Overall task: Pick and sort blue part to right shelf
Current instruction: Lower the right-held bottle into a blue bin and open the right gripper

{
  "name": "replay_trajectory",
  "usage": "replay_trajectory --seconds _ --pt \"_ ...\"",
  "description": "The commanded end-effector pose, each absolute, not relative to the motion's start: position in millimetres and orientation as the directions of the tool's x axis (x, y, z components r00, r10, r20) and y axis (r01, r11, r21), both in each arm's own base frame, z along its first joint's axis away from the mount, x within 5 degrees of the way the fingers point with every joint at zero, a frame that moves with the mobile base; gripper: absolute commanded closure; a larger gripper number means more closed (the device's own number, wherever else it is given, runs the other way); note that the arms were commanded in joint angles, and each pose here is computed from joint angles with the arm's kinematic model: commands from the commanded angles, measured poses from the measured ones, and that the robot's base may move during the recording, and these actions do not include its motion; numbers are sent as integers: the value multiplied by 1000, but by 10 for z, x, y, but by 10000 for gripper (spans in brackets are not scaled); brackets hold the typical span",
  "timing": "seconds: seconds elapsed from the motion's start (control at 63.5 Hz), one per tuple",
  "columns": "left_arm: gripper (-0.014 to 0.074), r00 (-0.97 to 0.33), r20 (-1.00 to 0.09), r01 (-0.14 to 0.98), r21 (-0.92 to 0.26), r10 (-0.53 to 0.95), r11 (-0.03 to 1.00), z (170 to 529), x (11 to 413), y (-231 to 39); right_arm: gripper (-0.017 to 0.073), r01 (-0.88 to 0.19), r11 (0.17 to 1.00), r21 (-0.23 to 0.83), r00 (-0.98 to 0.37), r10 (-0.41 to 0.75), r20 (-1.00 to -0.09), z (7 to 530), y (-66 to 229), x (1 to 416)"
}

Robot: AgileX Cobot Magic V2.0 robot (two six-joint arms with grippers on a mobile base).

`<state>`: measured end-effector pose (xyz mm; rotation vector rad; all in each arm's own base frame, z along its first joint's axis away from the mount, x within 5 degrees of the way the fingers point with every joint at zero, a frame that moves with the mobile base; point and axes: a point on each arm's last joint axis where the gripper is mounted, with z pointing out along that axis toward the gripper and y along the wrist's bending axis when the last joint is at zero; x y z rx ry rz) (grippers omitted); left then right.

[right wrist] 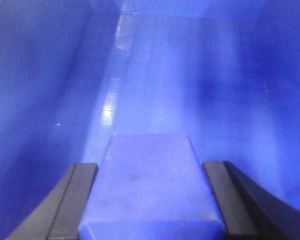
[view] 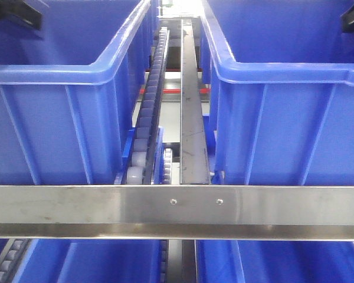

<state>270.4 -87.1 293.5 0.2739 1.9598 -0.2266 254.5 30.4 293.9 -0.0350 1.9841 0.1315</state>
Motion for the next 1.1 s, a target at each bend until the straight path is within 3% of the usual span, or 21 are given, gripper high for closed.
replay_trajectory --seconds 0.0,0.142,0.22,0.299,0.456,0.645,0.803,0.913,0.96,1.086 --pt "240 -290 -956 284 -50 36 957 3199 2744 -875 166 -101 993 66 -239 40 -970 3222 303 2589" --pt "236 -294 -955 276 -51 34 960 3195 2751 -852 133 -97 993 72 -256 44 -966 3205 303 2588" --pt "230 -295 -955 266 -51 31 963 3196 2760 -821 36 -95 993 71 -285 41 -958 3178 302 2580" --pt "151 -293 -956 251 -51 26 967 3197 2773 -780 -79 -93 993 70 -315 38 -948 3151 301 2572" --pt "-76 -307 -951 227 -51 22 973 3185 2788 -706 -65 -93 993 70 -316 37 -948 3152 300 2569" --pt "-95 -356 -934 227 -55 31 972 3144 2772 -686 -64 -93 993 71 -314 39 -949 3193 300 2569" --pt "-13 -323 -946 229 -51 26 972 3240 2709 -670 -64 -93 993 71 -314 38 -949 3270 302 2581" --pt "137 -287 -958 231 -52 17 972 3349 2630 -650 -29 -94 993 72 -297 41 -954 3318 299 2559" --pt "219 -273 -962 232 -52 14 971 3388 2599 -643 18 -94 993 71 -298 40 -954 3333 297 2538" --pt "461 -242 -970 227 -50 7 973 3476 2533 -608 265 -93 993 71 -319 38 -947 3364 287 2458"
